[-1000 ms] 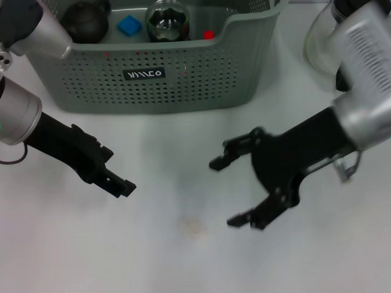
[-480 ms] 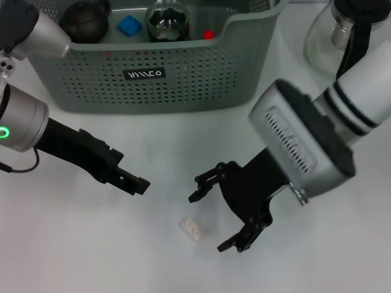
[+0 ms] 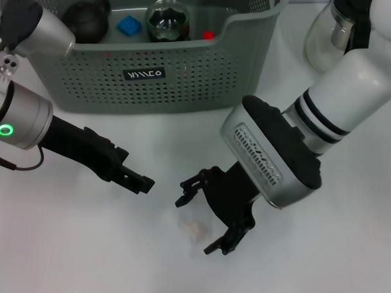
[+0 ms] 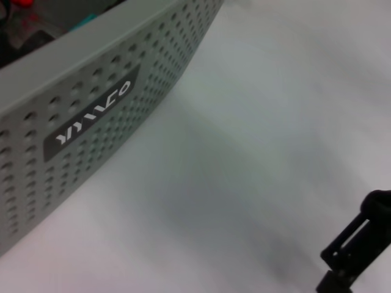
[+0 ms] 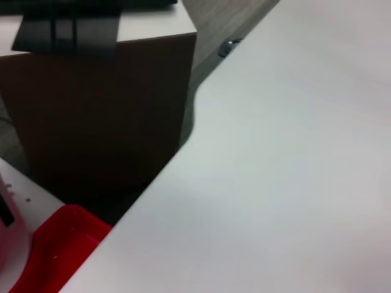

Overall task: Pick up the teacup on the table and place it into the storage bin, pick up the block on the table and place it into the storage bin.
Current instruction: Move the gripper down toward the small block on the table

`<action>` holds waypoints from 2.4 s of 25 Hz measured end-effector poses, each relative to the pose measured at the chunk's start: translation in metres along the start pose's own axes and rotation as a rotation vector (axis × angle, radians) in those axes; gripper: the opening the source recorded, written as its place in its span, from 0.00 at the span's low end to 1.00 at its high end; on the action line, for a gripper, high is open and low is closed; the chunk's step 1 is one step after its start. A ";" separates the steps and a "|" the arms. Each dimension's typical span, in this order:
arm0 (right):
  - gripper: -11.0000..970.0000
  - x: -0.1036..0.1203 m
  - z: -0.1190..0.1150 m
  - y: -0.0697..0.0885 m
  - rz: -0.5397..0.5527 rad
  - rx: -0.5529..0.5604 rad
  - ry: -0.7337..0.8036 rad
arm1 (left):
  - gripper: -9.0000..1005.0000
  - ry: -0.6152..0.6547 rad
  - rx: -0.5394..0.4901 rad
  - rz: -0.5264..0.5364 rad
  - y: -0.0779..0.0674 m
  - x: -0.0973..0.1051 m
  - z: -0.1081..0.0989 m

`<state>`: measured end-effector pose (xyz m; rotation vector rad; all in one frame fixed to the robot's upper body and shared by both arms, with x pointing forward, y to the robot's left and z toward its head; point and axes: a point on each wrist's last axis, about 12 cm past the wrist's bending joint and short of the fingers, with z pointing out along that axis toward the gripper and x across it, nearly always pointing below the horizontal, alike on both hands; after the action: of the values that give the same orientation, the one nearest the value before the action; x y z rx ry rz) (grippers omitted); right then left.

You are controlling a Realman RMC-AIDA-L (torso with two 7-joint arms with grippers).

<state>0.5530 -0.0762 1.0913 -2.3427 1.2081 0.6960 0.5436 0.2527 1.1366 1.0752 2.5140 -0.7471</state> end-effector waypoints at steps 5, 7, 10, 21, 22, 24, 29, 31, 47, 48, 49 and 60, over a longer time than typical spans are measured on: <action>0.97 0.003 0.005 -0.003 0.039 0.021 -0.003 | 0.94 0.000 0.004 0.008 -0.001 0.000 0.000; 0.97 0.003 0.007 -0.003 0.044 0.028 -0.009 | 0.94 0.001 0.005 0.007 0.000 0.000 0.000; 0.97 0.003 0.010 -0.003 0.045 0.034 -0.010 | 0.94 0.002 0.007 0.007 -0.001 0.000 0.000; 0.96 0.007 0.017 0.002 0.067 0.033 -0.007 | 0.94 0.009 0.019 -0.004 -0.001 0.002 0.003; 0.96 0.007 0.017 0.002 0.071 0.033 -0.008 | 0.94 0.010 0.021 -0.004 -0.002 0.002 0.003; 0.96 0.008 0.017 0.002 0.078 0.036 -0.009 | 0.94 0.013 0.027 -0.005 -0.002 0.003 0.003; 0.91 0.010 0.018 0.001 0.097 0.049 -0.001 | 0.94 0.016 0.033 -0.006 -0.003 0.003 0.003; 0.87 0.010 0.019 0.001 0.100 0.051 0.000 | 0.94 0.016 0.033 -0.006 -0.003 0.003 0.003; 0.54 0.010 0.025 0.003 0.113 0.066 -0.004 | 0.94 0.026 0.041 -0.005 -0.004 0.004 0.004; 0.53 0.010 0.025 0.003 0.117 0.067 -0.004 | 0.94 0.026 0.041 -0.004 -0.004 0.004 0.004; 0.53 0.010 0.025 0.003 0.121 0.067 -0.004 | 0.94 0.026 0.041 -0.004 -0.005 0.004 0.004; 0.47 0.010 0.020 0.001 0.156 0.074 -0.010 | 0.94 0.026 0.043 -0.003 -0.005 0.004 0.004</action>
<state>0.5527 -0.0721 1.0693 -2.1997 1.3997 0.7011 0.5378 0.2498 1.1332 1.1020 2.5325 -0.7969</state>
